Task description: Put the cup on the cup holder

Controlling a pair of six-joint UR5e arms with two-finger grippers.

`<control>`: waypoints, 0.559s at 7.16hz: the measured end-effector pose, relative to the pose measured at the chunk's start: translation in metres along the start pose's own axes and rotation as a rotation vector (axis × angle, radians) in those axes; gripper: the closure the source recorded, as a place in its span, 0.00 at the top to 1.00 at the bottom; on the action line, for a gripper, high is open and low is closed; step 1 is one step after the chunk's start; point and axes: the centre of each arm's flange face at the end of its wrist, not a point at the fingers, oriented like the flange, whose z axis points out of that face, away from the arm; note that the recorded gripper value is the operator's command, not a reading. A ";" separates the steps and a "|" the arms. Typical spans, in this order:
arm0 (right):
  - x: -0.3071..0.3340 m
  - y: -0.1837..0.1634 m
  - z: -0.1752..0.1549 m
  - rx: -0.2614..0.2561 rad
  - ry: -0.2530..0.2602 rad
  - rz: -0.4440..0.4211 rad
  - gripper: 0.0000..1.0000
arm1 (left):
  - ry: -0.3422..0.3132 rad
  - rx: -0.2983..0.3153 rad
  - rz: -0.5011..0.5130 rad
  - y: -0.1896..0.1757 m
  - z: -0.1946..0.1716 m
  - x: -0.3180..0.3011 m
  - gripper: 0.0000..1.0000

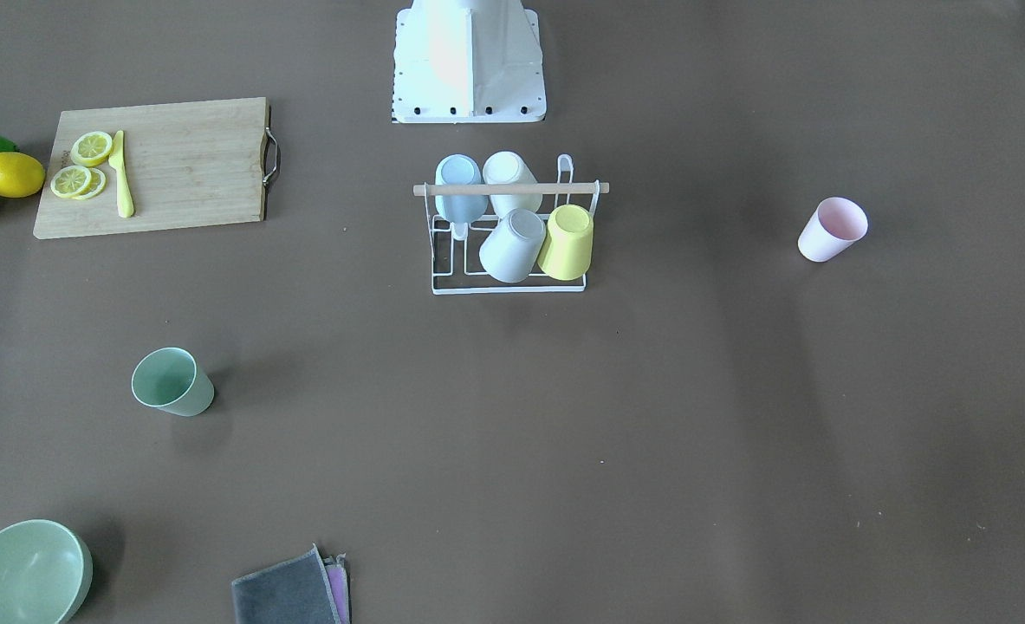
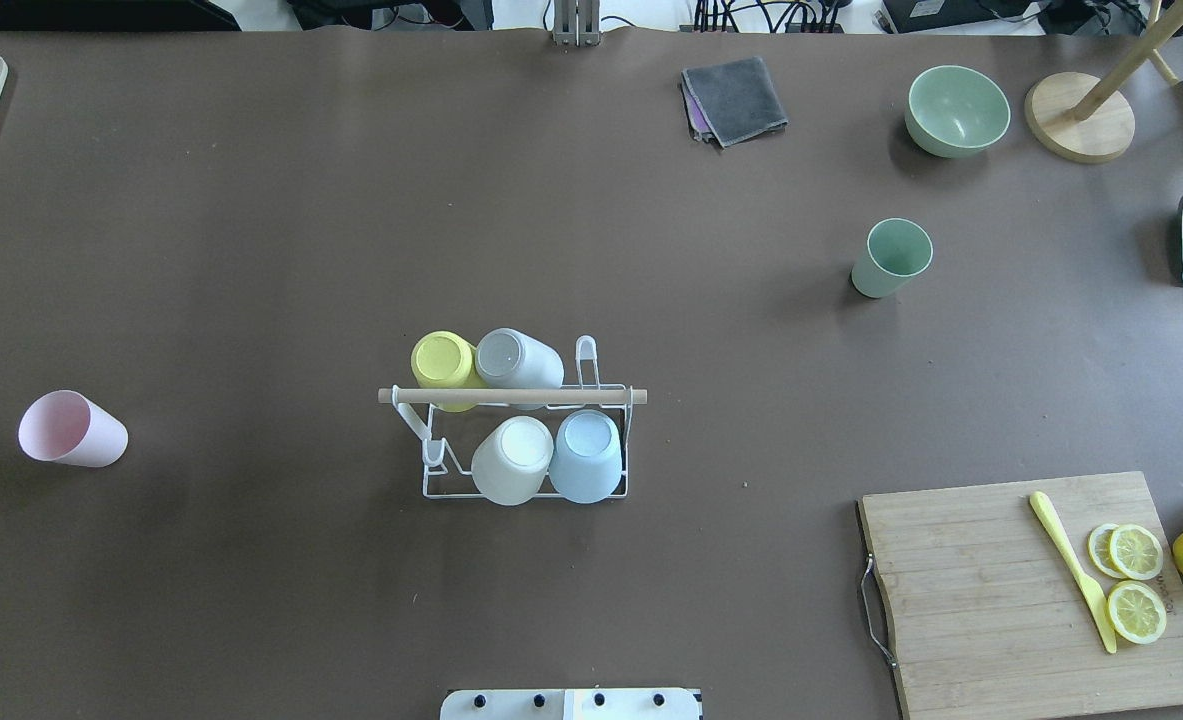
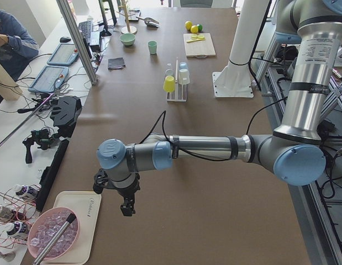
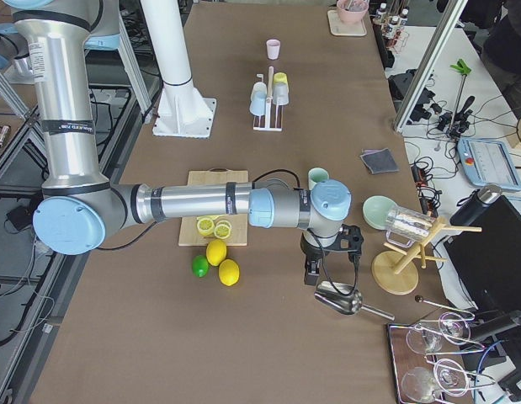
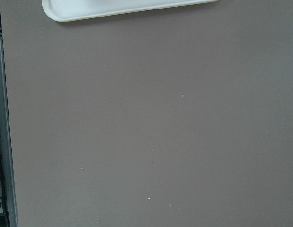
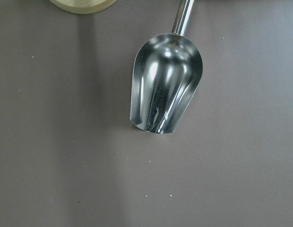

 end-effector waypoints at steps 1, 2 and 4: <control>0.000 0.000 0.000 0.000 0.000 0.000 1.00 | -0.009 -0.026 0.006 -0.029 -0.010 0.016 0.98; 0.000 0.000 0.000 0.000 0.001 -0.001 1.00 | -0.030 -0.056 0.032 -0.052 -0.014 0.042 0.98; 0.000 -0.001 0.001 0.002 0.002 -0.004 1.00 | -0.080 -0.143 0.095 -0.090 -0.017 0.114 0.98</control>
